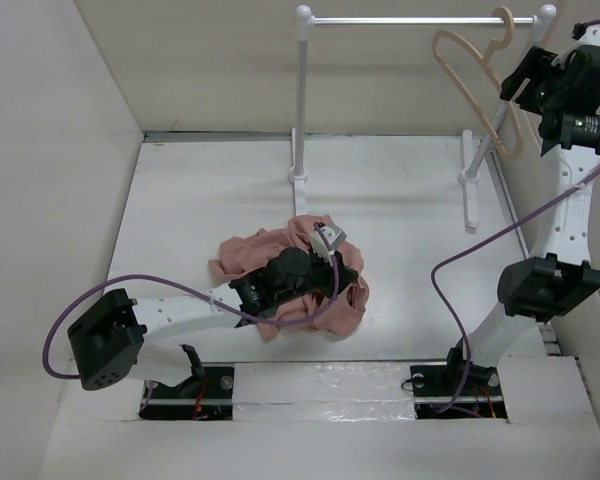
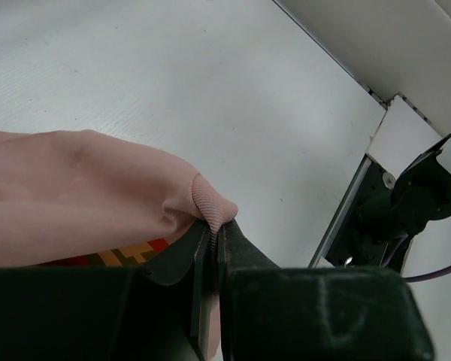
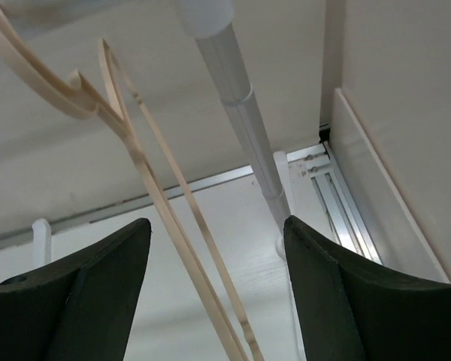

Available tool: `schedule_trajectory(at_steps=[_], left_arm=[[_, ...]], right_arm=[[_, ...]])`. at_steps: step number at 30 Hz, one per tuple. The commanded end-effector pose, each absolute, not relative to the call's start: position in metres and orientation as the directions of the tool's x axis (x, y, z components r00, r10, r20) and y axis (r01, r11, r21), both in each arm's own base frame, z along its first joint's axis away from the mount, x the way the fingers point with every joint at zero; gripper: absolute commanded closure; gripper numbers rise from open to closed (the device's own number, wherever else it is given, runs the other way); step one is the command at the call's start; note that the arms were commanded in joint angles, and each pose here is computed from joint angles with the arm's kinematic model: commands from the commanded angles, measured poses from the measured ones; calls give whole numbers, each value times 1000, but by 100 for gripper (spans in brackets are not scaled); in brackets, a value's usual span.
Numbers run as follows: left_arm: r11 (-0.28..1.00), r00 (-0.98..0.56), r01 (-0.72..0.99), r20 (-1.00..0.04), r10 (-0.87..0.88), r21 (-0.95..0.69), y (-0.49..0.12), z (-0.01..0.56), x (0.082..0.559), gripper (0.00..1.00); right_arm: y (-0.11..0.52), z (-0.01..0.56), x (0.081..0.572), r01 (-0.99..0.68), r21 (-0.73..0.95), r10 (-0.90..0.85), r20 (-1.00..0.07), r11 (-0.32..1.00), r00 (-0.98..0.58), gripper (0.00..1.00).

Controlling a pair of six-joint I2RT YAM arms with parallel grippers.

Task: Place the t-shirt on the hanger
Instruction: Pick up the hanger from the clothesline.

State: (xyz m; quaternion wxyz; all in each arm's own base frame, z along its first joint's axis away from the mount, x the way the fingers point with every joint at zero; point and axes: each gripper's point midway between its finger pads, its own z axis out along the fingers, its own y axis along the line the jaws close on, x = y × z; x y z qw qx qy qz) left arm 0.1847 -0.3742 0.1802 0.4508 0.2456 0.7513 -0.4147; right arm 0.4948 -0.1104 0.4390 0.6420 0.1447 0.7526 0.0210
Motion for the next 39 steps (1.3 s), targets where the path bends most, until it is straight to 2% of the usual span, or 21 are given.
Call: schedule_trajectory(at_steps=[1,8,11,12,14,15,19,22,30,37,39], left_arm=[[499,-420,766,-903,-88,-405,-374,216,187,100],[498,-425,766,-901,-82,-406,-374,213,186,100],[490,-432,768,-898,-80,-413,-376,211,185,100],[490,-435,767,-897,-79,-415,-377,211,185,100],[493,-440,764,-895,-74,-417,-378,209,186,100],[494,-442,763,-894,-74,-418,-379,208,186,100],[500,-440,760,-895,-74,-415,-381,209,188,100],[501,-442,758,-894,-77,-418,-381,209,188,100],[503,-455,752,-888,-70,-426,-384,206,189,100],[521,-456,738,-886,-84,-429,-381,209,193,100],[548,-449,722,-889,-94,-423,-378,211,197,100]], right_arm=[[-87,452,485,74,198,206,-971,977,-119,24],[-78,426,506,70,172,180,-973,983,-143,33],[-74,426,513,124,103,118,-986,987,-120,42],[-73,442,511,140,77,87,-994,987,-64,52],[-71,435,509,224,0,15,-998,975,-64,62],[-69,440,509,238,-16,-5,-999,971,-45,75],[-66,443,507,256,-51,-41,-998,965,-44,92],[-64,448,506,245,-45,-39,-999,969,-29,100],[-62,491,480,248,-5,-33,-993,969,111,100],[-58,492,456,219,43,10,-989,975,149,100],[-53,468,450,203,85,62,-991,975,119,100]])
